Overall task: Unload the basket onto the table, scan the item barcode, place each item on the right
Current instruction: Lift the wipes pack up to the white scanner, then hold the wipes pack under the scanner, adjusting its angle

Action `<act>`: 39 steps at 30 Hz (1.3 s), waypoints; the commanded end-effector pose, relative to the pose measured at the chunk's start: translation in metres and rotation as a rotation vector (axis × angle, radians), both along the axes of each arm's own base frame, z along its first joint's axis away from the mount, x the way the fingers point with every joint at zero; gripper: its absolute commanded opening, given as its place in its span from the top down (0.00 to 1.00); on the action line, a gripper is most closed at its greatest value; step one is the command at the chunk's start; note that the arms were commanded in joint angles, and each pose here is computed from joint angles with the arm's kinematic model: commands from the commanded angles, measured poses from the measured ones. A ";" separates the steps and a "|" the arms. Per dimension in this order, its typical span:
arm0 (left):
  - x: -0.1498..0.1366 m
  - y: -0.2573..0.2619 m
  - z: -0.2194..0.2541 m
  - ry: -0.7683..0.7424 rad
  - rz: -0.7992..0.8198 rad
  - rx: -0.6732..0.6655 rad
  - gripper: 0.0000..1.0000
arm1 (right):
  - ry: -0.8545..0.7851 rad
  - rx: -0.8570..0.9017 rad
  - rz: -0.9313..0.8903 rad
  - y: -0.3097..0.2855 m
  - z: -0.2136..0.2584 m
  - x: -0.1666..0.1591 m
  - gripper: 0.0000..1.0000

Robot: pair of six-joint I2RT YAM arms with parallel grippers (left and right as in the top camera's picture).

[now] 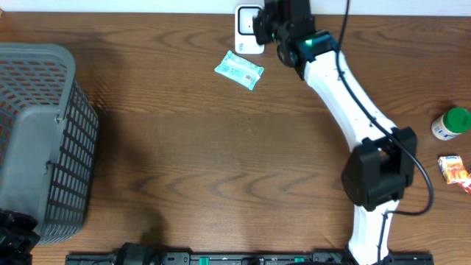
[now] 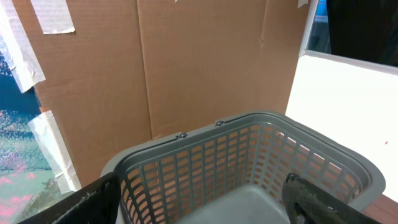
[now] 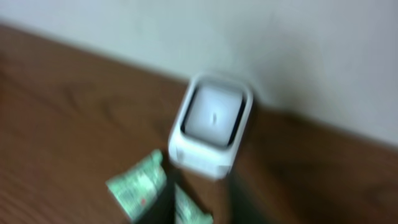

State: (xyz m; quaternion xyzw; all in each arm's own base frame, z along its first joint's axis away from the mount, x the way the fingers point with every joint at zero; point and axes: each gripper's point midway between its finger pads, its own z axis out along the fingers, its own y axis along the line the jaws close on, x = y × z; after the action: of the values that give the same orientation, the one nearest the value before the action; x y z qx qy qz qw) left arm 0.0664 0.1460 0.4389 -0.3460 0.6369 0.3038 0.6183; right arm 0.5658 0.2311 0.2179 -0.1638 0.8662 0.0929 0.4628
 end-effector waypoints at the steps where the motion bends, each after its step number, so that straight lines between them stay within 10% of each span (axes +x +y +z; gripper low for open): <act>1: -0.004 0.002 0.000 -0.009 0.014 -0.003 0.17 | 0.086 -0.029 0.064 0.009 -0.031 -0.010 0.42; 7: -0.004 0.002 0.000 -0.009 0.014 -0.003 0.17 | 0.184 -0.056 0.154 0.025 -0.061 -0.029 0.27; 20: -0.004 0.002 0.000 -0.009 0.014 -0.003 0.17 | 0.112 -0.528 0.140 0.068 -0.161 -0.039 0.32; 39: -0.004 0.002 0.000 -0.009 0.014 -0.003 0.17 | 0.064 -0.623 0.130 0.078 -0.219 -0.029 0.27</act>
State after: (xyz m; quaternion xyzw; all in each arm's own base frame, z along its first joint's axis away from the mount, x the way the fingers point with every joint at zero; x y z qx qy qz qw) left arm 0.0664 0.1460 0.4388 -0.3458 0.6371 0.3039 0.6181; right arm 0.5383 0.3186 0.0233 -0.3409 0.8519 -0.1236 0.3779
